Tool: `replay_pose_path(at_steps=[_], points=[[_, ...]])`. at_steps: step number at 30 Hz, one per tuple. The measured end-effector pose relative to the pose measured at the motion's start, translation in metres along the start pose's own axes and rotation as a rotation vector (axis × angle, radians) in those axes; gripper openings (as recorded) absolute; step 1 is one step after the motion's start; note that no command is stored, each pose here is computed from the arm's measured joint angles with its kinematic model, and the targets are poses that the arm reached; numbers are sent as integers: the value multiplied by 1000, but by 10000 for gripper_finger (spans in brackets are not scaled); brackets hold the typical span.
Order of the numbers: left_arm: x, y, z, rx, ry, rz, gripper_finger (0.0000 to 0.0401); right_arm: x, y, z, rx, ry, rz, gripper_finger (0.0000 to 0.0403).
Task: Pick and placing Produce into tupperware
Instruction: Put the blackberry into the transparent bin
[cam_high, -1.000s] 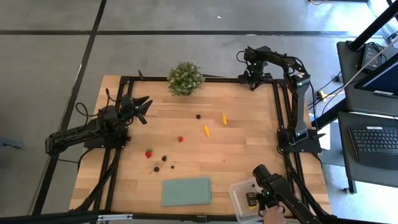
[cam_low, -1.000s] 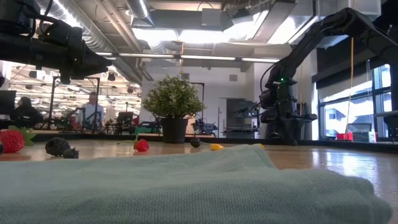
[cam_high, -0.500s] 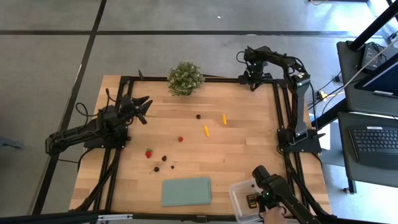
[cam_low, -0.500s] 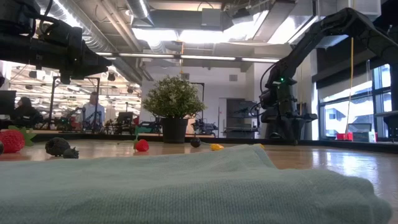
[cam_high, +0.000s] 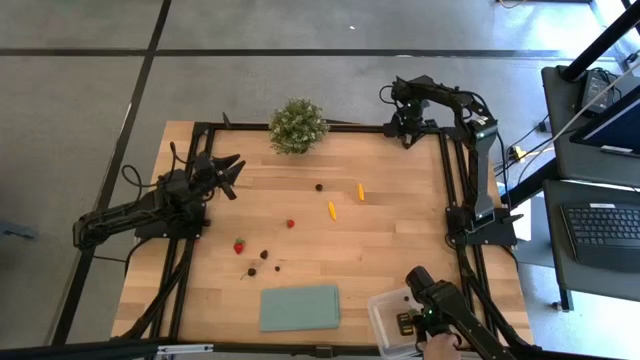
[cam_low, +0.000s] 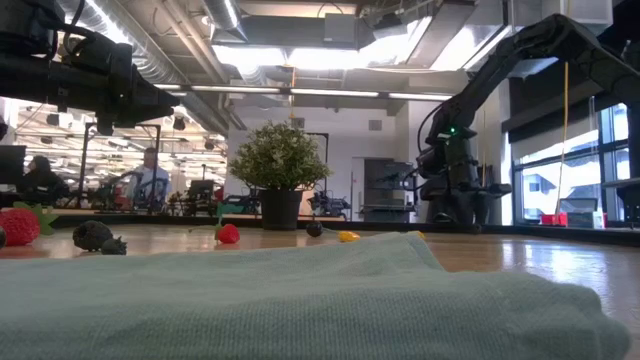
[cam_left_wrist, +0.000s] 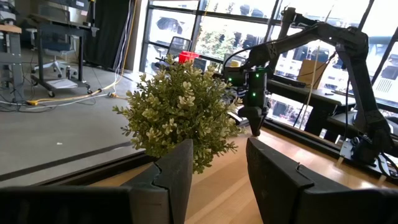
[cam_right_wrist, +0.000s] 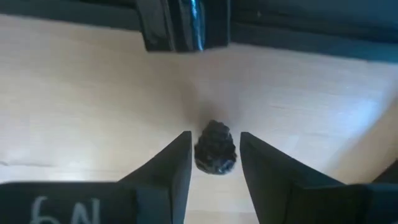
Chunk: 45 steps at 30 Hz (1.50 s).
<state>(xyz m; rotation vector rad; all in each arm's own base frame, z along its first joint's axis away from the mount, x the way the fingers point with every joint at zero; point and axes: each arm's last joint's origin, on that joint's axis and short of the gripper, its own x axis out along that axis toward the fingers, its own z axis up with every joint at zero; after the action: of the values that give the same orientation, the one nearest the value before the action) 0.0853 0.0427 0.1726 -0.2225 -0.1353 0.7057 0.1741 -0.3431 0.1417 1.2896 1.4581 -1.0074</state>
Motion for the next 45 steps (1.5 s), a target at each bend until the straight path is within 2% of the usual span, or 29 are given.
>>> replay_pose_path(at_steps=[9,28,37,39,45], points=[[0,0,0,0,0,0,143,0,-1,-3,4,26,-9,123],[0,0,0,0,0,0,143,0,-1,-3,2,20,-8,122],[0,0,0,0,0,0,143,-1,-1,-3,2,17,-7,87],[0,0,0,0,0,0,143,-1,0,-3,10,16,-7,97],[0,0,0,0,0,0,143,-1,1,-3,25,9,-5,167]])
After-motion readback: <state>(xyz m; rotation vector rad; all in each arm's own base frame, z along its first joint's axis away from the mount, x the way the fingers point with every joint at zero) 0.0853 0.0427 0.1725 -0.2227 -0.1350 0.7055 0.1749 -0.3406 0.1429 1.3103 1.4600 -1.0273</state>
